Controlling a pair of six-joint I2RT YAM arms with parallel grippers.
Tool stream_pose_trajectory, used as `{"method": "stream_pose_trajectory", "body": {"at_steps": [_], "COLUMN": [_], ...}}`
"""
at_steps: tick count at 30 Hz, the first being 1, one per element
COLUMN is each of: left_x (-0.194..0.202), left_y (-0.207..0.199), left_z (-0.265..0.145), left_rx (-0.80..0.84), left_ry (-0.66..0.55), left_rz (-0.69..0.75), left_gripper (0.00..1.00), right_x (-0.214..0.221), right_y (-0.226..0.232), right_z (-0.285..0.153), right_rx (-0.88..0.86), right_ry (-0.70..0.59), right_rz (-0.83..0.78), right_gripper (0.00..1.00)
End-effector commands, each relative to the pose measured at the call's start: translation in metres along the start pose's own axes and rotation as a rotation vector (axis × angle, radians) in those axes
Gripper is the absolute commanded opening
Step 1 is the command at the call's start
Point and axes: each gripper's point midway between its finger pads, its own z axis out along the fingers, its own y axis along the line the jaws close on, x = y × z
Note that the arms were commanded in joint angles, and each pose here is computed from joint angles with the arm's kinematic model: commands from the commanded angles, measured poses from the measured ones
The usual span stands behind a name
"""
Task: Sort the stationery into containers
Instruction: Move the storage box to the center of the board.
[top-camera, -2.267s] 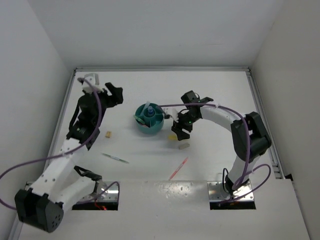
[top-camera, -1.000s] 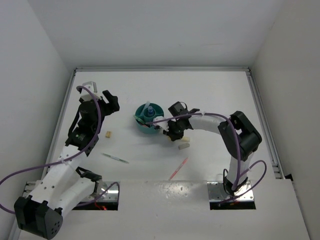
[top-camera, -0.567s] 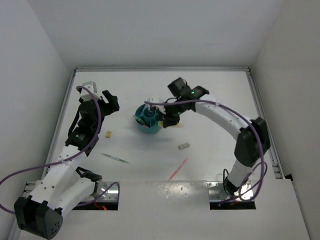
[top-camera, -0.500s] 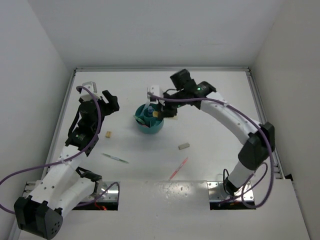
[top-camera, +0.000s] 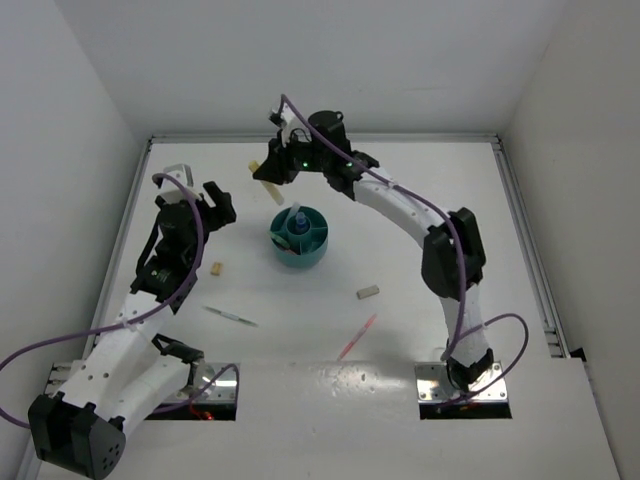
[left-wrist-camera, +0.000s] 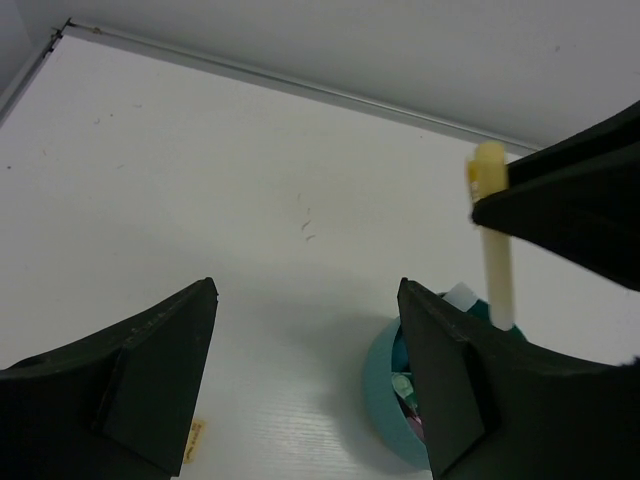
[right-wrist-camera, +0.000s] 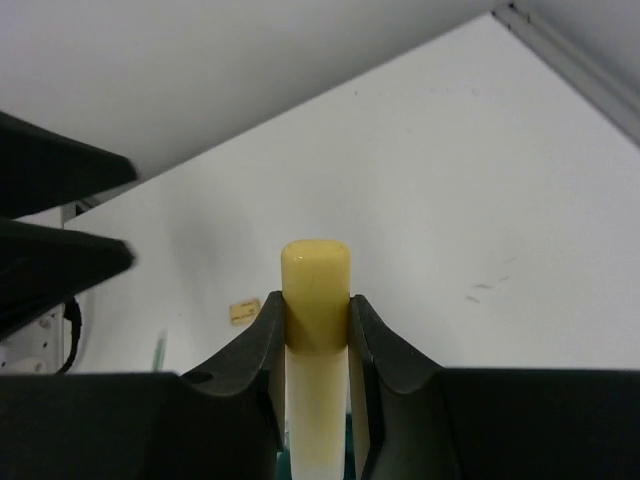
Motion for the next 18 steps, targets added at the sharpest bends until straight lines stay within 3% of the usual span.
{"method": "stream_pose_trajectory", "body": {"at_steps": [1,6,11,16,18], "left_x": [-0.015,-0.018,-0.016,-0.013,-0.016], "left_y": [0.004,0.005,0.007,0.006,0.003], "left_z": [-0.001,-0.001,0.001,0.003,0.002], "left_rx": [-0.013,-0.02,-0.032,-0.026,-0.014], "left_ry": [-0.057,-0.068,-0.062,-0.051,-0.057], "left_rz": [0.014,0.021,0.033,0.037,0.034], "left_gripper": [0.79,0.79,0.79,0.79,0.79], "right_x": [-0.031,-0.016,-0.005,0.042,0.048], "right_y": [-0.004,-0.023,-0.015,-0.028,-0.03], "right_z": [0.015,0.031,0.042,0.04,0.03], "right_rx": [0.001,-0.055,-0.161,-0.222,-0.296], "right_ry": [-0.121,-0.139,-0.147,-0.107,-0.146], "right_rz": [0.02,0.06,0.05,0.128,0.103], "right_gripper": [0.0,0.0,0.0,0.0,0.0]}}
